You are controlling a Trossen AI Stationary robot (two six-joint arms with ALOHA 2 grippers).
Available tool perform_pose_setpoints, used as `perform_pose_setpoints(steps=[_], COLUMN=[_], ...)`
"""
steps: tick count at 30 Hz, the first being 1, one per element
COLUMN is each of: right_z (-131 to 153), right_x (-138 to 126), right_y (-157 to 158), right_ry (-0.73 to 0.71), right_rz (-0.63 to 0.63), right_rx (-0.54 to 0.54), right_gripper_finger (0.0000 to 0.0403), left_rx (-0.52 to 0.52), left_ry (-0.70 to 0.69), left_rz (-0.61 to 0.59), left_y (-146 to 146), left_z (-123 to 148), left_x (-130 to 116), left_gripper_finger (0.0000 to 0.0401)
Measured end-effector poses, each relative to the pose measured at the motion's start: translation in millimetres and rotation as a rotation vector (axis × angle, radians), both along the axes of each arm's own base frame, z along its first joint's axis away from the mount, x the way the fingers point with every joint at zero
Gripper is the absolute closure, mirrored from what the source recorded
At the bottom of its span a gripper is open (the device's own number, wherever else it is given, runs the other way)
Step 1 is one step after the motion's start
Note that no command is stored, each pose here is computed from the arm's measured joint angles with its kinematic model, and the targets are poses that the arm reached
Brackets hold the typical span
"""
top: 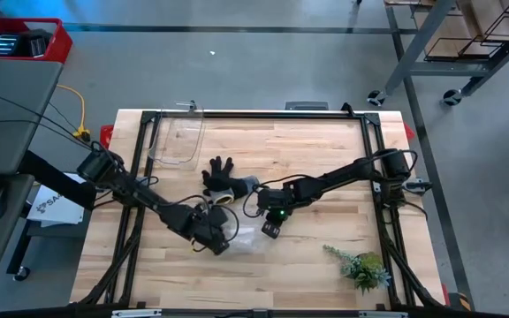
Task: Roll bandage
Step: Close the transparent zip bag
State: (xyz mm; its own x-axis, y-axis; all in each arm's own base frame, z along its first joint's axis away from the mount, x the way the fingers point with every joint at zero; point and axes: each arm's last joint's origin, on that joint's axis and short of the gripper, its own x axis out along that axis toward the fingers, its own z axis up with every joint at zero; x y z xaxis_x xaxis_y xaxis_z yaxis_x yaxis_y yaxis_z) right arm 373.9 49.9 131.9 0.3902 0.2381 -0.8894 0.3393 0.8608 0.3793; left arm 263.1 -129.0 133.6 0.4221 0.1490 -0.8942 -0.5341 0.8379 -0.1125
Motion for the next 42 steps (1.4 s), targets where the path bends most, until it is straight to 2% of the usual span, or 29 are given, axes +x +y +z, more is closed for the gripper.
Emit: perform_pose_setpoints(steps=[4, 9, 13, 17, 20, 22, 25, 29, 33, 35, 38, 42], right_z=[-1, 7, 35, 65, 63, 54, 39, 29, 15, 9, -10, -15], right_x=[-3, 0, 4, 8, 10, 10, 7, 8, 10, 11, 7, 4], right_y=[0, 1, 2, 13, 33, 45, 52, 53, 59, 63, 64, 62], right_ry=[0.031, 0.02, -0.061, -0.178, -0.228, -0.229, -0.194, -0.187, -0.172, -0.162, -0.067, -0.002], right_rz=[0.013, 0.037, 0.064, 0.082, 0.074, 0.042, -0.052, -0.113, -0.128, -0.125, -0.138, -0.119], right_rx=[-0.008, 0.013, 0.021, 0.033, 0.08, 0.101, 0.06, 0.057, 0.08, 0.08, 0.062, 0.047], right_gripper_finger=[0.0403, 0.0403, 0.0403, 0.0403, 0.0403, 0.0403, 0.0403, 0.0403, 0.0403, 0.0403, 0.0403, 0.0403], left_rx=[-0.059, -0.124, -0.043, 0.078, 0.125, 0.101, 0.079, 0.109, 0.037, 0.01, 0.004, 0.0], left_ry=[0.039, -0.167, -0.246, -0.226, -0.172, -0.14, -0.148, -0.173, -0.139, -0.121, -0.106, -0.079], left_rz=[-0.078, -0.078, -0.039, -0.029, -0.092, -0.145, -0.22, -0.242, -0.333, -0.333, -0.317, -0.312], left_y=[-6, -11, 1, 18, 29, 34, 39, 47, 50, 50, 52, 55], left_z=[7, 42, 63, 74, 67, 58, 47, 30, 1, -11, -20, -20], left_x=[-8, -8, -13, -22, -22, -18, -11, 2, 17, 21, 26, 24], left_gripper_finger=[0.0401, 0.0401, 0.0401, 0.0401, 0.0401, 0.0401, 0.0401, 0.0401, 0.0401, 0.0401, 0.0401, 0.0401])
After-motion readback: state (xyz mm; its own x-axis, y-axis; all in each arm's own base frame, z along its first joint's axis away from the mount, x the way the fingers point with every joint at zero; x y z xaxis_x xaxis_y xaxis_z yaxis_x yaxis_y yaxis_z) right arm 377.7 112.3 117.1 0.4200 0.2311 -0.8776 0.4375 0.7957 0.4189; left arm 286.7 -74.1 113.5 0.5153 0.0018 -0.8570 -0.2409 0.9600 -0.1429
